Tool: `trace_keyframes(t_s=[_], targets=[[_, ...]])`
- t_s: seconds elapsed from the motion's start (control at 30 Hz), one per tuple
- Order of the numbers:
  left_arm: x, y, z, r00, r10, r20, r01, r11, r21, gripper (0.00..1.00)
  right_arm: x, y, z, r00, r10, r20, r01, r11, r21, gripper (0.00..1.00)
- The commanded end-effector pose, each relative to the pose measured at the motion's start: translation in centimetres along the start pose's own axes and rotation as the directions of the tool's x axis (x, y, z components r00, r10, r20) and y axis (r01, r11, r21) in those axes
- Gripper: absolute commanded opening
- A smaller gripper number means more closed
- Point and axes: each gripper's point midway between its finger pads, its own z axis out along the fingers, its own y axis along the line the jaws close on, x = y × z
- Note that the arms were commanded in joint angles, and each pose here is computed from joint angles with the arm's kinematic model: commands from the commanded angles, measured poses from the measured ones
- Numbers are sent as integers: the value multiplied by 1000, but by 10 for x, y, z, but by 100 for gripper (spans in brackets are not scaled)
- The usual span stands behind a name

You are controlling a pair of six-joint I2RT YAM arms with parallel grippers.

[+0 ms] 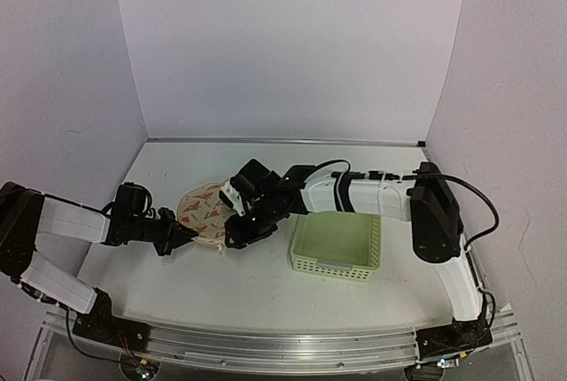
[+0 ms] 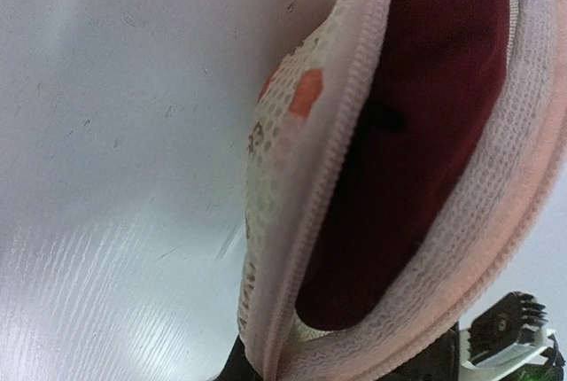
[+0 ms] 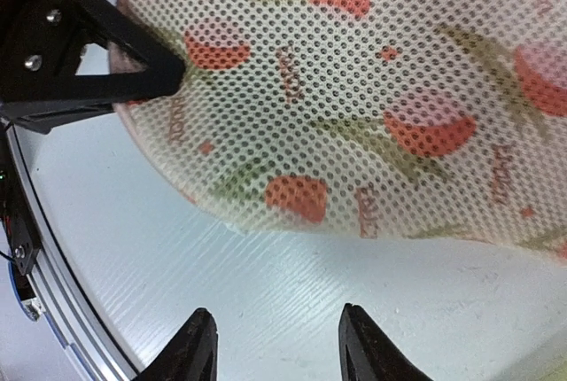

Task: Unzip the laundry bag and remove the bra
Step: Move the bin to the center of the board.

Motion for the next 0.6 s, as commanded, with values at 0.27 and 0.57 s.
trace_keyframes(t_s=[0.27,0.57], targets=[[-18,-34,2,996,81,42,-83,994,64,0,-34,-60,-145,947,88,310,-155,968,197,55],[-21,-38,4,995,93,38,-95,993,64,0,-13,-109,-141,884,271,382,-389,879,277,76]])
